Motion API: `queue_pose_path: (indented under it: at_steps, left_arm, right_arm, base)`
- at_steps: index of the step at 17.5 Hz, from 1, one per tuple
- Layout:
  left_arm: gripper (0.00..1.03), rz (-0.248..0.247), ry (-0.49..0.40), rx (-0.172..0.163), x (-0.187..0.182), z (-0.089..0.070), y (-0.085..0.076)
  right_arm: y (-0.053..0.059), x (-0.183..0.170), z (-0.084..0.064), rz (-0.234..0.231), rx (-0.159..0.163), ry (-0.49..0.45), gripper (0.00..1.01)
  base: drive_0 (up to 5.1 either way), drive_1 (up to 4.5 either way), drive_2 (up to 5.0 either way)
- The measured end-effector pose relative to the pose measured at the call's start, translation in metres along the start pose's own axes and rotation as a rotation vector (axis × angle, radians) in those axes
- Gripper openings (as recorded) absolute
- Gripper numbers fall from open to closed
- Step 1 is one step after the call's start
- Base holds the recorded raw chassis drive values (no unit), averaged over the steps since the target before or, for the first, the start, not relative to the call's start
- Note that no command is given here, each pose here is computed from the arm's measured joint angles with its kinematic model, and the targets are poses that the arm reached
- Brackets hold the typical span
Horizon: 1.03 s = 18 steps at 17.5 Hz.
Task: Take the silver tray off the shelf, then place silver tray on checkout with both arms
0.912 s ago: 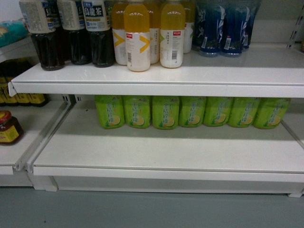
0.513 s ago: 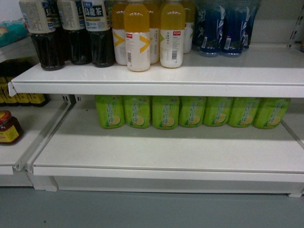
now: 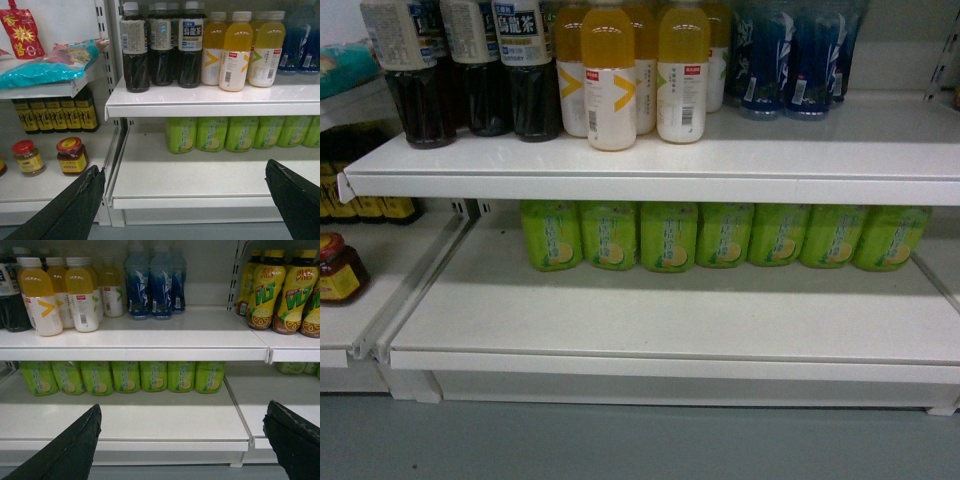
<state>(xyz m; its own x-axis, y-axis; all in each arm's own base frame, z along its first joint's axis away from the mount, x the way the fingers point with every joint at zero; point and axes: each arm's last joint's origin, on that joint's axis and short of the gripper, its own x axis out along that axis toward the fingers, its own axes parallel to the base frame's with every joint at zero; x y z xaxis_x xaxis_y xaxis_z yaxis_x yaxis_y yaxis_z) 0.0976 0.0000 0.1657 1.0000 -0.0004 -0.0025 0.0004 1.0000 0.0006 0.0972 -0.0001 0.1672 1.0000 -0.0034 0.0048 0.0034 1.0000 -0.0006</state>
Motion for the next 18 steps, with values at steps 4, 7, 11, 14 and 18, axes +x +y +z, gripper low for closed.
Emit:
queue_pose_path:
  at_steps: [4, 7, 11, 14, 18]
  left_arm:
    - [0.98, 0.0, 0.004, 0.0, 0.0, -0.0004, 0.0]
    - [0.98, 0.0, 0.001, 0.001, 0.0, -0.0001, 0.0]
    - [0.98, 0.0, 0.0, 0.0, 0.0, 0.0, 0.0]
    - [0.98, 0.001, 0.0, 0.0, 0.0, 0.0, 0.0]
    - [0.98, 0.001, 0.0, 0.0, 0.0, 0.0, 0.0]
  right_arm:
    - [0.0, 0.0, -0.0003, 0.0, 0.0, 0.003, 0.98]
    - [0.0, 0.0, -0.0001, 0.001, 0.0, 0.002, 0.98]
    - [0.0001, 0.0, 0.0001, 0.003, 0.001, -0.001, 0.98]
    - [0.0001, 0.0, 0.0, 0.003, 0.0, 0.0, 0.98]
    - [0.0001, 0.0, 0.0, 0.004, 0.0, 0.0, 0.98]
  base:
    - [0.0, 0.0, 0.0]
    - [0.0, 0.0, 0.0]
    - [0.0, 0.0, 0.0]
    - [0.0, 0.0, 0.0]
    - [0.0, 0.0, 0.0]
